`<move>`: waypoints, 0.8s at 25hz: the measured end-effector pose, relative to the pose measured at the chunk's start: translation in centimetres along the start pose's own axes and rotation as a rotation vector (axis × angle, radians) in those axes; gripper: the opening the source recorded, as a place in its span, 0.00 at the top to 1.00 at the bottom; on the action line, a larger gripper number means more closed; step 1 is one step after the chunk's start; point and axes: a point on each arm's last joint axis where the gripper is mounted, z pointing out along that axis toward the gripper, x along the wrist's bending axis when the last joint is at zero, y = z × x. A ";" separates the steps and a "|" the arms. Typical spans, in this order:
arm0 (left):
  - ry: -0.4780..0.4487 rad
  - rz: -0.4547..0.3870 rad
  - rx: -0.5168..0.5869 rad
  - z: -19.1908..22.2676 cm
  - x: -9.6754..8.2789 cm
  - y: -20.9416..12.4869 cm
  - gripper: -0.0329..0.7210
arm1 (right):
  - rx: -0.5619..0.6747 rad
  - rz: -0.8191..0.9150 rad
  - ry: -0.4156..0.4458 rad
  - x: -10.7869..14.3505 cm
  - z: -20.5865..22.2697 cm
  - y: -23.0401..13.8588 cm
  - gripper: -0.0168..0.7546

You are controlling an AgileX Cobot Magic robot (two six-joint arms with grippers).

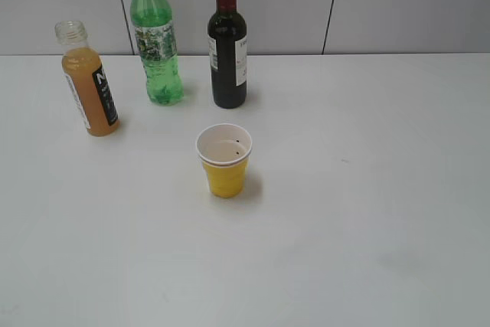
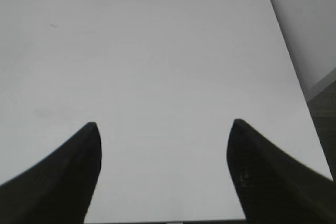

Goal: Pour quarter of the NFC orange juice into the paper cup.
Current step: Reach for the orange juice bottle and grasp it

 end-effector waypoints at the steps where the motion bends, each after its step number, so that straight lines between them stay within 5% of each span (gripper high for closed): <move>1: 0.000 0.000 0.000 0.0 0.0 0.0 0.18 | -0.019 0.000 -0.001 0.0 -0.3 -0.1 0.21; 20: 0.004 0.021 -0.044 -0.2 0.0 0.5 0.18 | -0.080 0.003 -0.006 0.1 -1.1 -0.6 0.21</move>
